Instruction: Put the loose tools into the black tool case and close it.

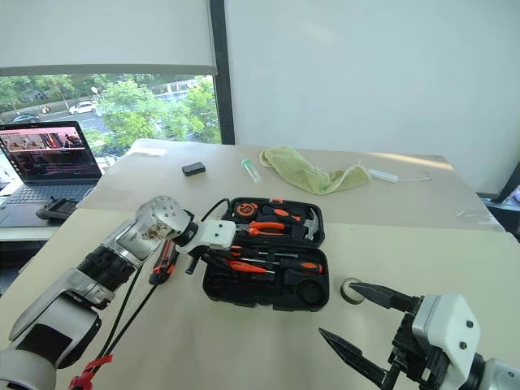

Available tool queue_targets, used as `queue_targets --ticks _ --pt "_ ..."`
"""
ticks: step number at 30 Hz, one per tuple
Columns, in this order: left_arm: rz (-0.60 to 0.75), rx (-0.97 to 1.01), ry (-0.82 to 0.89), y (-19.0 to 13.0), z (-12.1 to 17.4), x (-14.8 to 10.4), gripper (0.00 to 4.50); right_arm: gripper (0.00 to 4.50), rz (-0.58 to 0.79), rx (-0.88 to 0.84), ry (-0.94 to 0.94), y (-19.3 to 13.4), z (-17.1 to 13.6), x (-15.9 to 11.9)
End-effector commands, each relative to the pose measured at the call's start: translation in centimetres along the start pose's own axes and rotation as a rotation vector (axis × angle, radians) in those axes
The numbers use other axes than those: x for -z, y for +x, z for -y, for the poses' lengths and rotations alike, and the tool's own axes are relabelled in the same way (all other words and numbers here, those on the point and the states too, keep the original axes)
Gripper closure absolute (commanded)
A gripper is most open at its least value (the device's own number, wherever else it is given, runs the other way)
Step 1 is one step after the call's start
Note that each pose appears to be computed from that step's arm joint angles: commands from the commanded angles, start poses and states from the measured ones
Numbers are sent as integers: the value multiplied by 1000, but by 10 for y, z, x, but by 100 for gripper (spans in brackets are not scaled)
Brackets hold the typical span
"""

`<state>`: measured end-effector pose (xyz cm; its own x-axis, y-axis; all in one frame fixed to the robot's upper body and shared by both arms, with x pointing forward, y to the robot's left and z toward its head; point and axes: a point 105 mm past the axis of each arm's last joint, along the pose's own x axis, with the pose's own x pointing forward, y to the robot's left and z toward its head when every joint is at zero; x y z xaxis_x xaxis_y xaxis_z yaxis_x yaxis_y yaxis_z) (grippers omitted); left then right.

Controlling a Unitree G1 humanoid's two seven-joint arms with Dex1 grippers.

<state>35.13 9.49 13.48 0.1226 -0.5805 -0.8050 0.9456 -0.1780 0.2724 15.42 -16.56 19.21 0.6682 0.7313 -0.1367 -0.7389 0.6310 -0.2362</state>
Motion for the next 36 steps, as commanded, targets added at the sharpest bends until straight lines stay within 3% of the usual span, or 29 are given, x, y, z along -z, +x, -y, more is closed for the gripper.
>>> queue_targets --ticks 1,16,26,36 --pt "-42 -48 -82 -8 -7 5 407 0 23 -14 -37 0 -5 -8" --pt "-94 -67 -65 -14 -1 10 407 0 4 -26 -42 -4 -4 -7" --pt "-25 -19 38 -6 7 -5 407 0 1 -22 -46 -4 -4 -8" --pt "-26 -3 -53 -5 12 -11 407 0 -3 -16 -44 -4 -4 -8"
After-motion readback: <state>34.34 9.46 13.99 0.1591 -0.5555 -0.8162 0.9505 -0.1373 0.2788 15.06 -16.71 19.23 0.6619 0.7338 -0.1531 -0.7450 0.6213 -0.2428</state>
